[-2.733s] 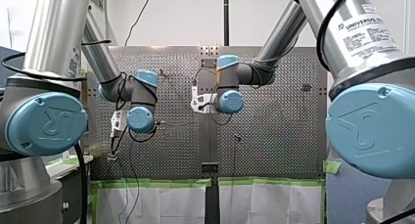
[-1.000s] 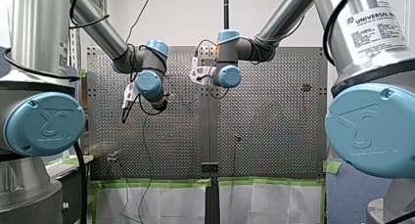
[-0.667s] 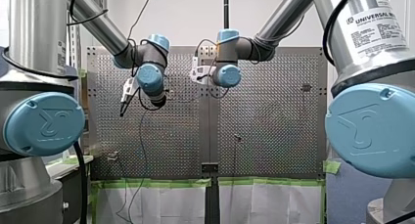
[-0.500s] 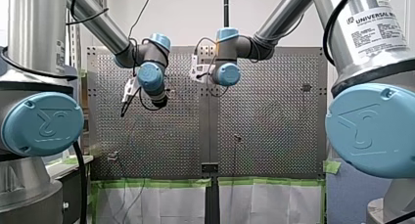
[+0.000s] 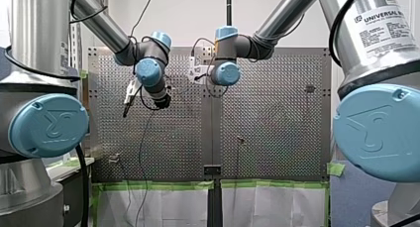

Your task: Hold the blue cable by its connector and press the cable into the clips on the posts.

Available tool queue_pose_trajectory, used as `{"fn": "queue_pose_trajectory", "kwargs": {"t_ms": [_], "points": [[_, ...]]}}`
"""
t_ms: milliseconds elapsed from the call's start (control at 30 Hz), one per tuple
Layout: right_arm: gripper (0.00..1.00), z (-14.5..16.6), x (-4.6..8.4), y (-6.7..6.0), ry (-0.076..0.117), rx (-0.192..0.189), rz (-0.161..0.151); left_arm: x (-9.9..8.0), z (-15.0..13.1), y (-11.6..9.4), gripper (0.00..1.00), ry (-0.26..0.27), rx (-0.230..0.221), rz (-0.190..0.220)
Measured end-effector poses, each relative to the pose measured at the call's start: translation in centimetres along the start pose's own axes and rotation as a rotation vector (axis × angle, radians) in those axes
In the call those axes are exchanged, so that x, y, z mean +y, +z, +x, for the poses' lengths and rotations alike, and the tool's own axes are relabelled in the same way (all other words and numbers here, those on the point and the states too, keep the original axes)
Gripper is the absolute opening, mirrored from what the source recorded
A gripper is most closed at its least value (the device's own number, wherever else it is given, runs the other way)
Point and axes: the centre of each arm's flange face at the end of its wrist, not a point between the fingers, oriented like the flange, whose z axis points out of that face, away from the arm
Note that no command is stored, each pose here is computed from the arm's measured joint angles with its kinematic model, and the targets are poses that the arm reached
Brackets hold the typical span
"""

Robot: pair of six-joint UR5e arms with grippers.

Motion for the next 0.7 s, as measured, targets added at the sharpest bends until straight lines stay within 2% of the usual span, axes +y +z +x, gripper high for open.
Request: {"fn": "queue_pose_trajectory", "kwargs": {"t_ms": [33, 67, 200, 367, 467, 567, 700], "points": [[0.0, 0.0, -0.3, -0.1, -0.005, -0.002, 0.006, 0.3, -0.3, 0.2, 0.09, -0.011, -0.004, 0.001], [0.0, 0.0, -0.5, -0.2, -0.007, -0.003, 0.009, 0.5, -0.6, 0.2, 0.0, -0.021, -0.01, 0.002], [0.0, 0.1, -1.0, -0.3, -0.01, -0.002, 0.02, 1.4, -1.5, 0.9, 0.0, -0.07, -0.037, 0.005], [0.0, 0.2, -1.2, -0.3, -0.005, 0.001, 0.025, 2.3, -1.0, 2.2, 0.0, -0.093, -0.011, 0.007], [0.0, 0.6, -1.3, 0.0, 0.009, 0.011, 0.034, 3.0, -1.6, 2.6, 0.0, -0.116, -0.032, 0.002], [0.0, 1.4, -1.5, 0.5, 0.03, 0.025, 0.045, 3.9, -2.1, 3.0, 0.0, -0.146, -0.052, -0.021], [0.0, 2.6, -1.7, 1.2, 0.047, 0.044, 0.052, 4.8, -1.6, 3.9, 0.0, -0.167, -0.023, -0.039]]}}
